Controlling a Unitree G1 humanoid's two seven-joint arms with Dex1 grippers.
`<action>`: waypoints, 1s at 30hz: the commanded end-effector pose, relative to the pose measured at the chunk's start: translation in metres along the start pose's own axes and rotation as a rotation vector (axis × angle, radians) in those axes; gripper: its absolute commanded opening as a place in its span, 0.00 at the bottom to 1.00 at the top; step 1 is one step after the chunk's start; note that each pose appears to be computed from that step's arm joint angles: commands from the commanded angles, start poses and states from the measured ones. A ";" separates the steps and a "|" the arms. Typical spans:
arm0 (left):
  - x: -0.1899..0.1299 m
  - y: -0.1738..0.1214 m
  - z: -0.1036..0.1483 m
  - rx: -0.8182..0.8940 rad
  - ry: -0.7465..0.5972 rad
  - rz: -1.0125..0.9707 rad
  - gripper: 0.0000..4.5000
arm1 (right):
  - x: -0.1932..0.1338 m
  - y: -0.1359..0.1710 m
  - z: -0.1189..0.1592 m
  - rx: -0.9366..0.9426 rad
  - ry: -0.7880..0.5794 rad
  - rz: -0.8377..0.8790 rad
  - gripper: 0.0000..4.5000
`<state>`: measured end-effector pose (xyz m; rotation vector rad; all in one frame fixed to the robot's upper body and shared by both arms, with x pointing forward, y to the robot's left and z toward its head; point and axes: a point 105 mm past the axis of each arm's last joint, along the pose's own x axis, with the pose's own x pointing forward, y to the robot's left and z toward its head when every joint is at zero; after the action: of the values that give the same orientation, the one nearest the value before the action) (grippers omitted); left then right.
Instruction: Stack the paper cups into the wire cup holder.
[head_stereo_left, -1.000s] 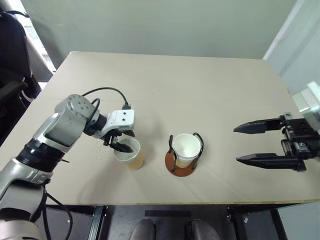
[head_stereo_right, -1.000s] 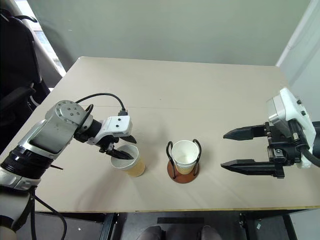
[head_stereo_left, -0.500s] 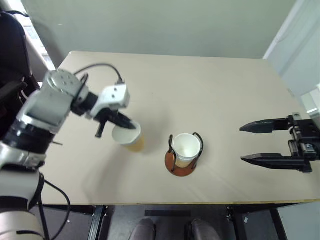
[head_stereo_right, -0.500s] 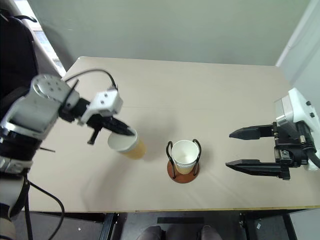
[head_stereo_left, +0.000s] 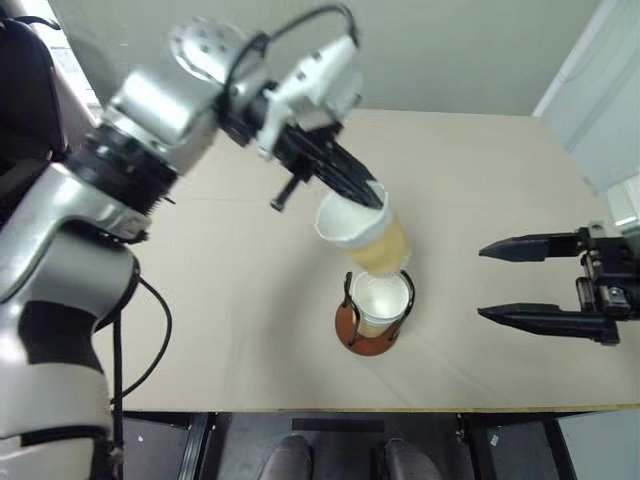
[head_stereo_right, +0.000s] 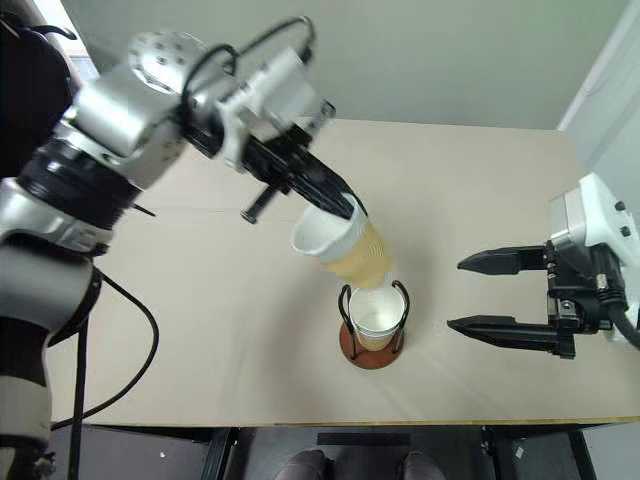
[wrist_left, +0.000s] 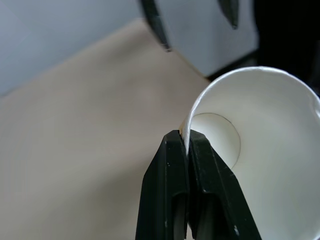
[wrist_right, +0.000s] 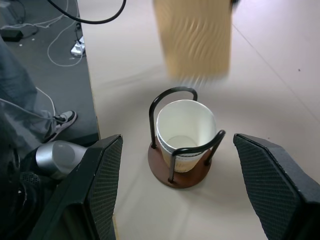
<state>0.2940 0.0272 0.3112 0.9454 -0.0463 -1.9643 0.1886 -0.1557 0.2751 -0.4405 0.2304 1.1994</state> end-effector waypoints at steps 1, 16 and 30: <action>0.004 -0.003 -0.001 0.061 0.040 -0.060 0.01 | -0.005 0.004 0.008 -0.035 -0.011 -0.043 0.79; 0.031 0.000 -0.022 0.090 0.100 -0.116 0.01 | -0.011 0.010 0.002 -0.015 0.043 -0.079 0.79; 0.038 0.009 -0.033 0.082 0.124 -0.064 0.55 | -0.008 0.006 -0.008 -0.014 0.099 -0.074 0.79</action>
<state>0.3136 0.0034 0.2619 1.1174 0.0006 -1.9554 0.1806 -0.1641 0.2665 -0.4903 0.2996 1.1097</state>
